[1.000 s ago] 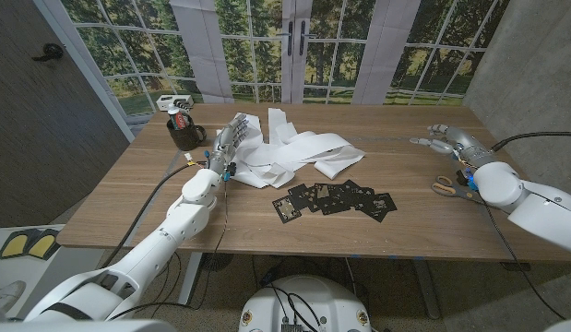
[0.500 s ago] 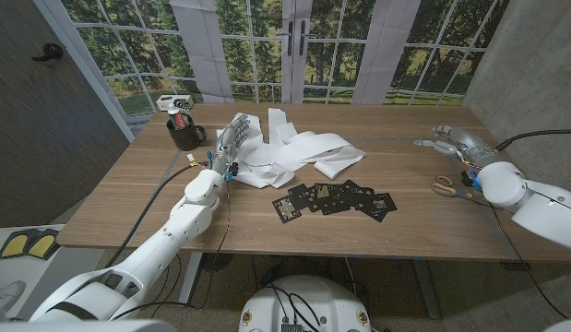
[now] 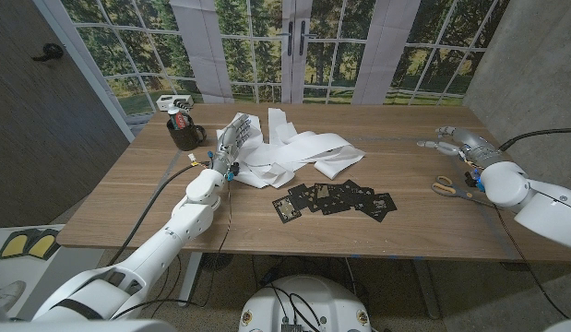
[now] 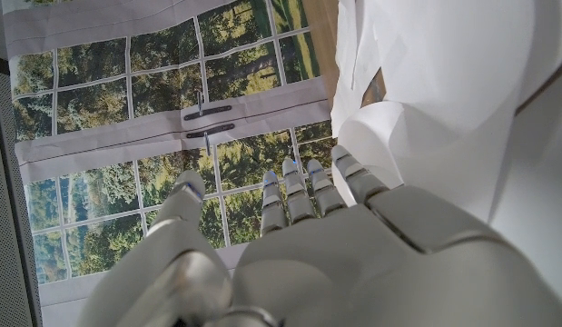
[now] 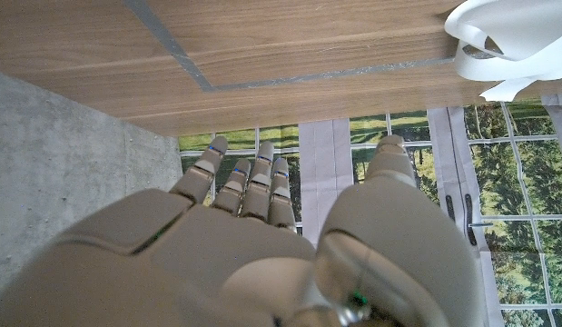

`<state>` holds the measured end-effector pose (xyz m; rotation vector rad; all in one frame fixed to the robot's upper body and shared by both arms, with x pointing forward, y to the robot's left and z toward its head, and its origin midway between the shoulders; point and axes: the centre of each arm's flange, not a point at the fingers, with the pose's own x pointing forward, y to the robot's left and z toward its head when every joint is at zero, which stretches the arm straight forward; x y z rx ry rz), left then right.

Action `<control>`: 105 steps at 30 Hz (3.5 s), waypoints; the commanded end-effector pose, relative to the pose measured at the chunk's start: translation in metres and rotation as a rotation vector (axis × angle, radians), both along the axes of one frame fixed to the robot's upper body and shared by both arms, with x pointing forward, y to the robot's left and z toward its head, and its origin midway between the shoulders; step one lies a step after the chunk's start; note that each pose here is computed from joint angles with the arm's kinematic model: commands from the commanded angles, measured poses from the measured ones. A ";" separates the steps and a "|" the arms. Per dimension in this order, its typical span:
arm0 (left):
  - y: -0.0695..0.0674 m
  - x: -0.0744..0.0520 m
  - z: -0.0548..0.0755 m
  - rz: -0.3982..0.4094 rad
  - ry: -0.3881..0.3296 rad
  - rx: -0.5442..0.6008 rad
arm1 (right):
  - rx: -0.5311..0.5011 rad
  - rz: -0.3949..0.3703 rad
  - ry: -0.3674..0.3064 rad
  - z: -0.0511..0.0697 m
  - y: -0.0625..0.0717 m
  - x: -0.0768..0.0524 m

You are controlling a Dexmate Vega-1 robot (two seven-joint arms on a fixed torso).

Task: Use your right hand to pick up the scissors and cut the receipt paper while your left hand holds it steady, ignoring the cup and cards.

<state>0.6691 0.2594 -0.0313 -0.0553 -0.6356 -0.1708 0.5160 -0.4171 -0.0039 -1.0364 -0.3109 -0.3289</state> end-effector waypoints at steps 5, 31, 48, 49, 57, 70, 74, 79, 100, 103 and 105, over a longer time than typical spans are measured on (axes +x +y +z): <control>0.001 0.005 0.004 0.009 0.007 0.004 | 0.007 -0.025 0.015 -0.001 -0.006 0.003; 0.006 0.008 0.003 0.013 0.014 0.006 | -0.035 -0.052 0.079 -0.002 -0.009 -0.002; 0.005 0.011 0.001 0.012 0.018 0.007 | -0.039 -0.066 0.096 -0.005 -0.015 -0.011; 0.005 0.012 0.001 0.013 0.018 0.007 | -0.039 -0.066 0.099 -0.005 -0.015 -0.012; 0.005 0.011 0.001 0.016 0.015 0.006 | -0.030 -0.067 0.106 -0.005 -0.017 -0.013; 0.006 0.007 0.000 0.015 0.013 0.006 | -0.017 -0.066 0.122 -0.009 -0.023 -0.015; 0.005 0.006 0.001 0.015 0.011 0.008 | -0.013 -0.064 0.124 -0.011 -0.026 -0.016; 0.005 0.005 0.000 0.015 0.013 0.008 | -0.010 -0.065 0.127 -0.013 -0.030 -0.019; 0.004 0.003 -0.001 0.013 0.014 0.011 | 0.013 -0.016 0.164 -0.018 -0.045 -0.022; 0.004 0.003 -0.001 0.013 0.015 0.013 | 0.008 -0.019 0.173 -0.018 -0.046 -0.023; 0.004 0.003 -0.001 0.013 0.015 0.014 | 0.004 -0.020 0.179 -0.017 -0.047 -0.023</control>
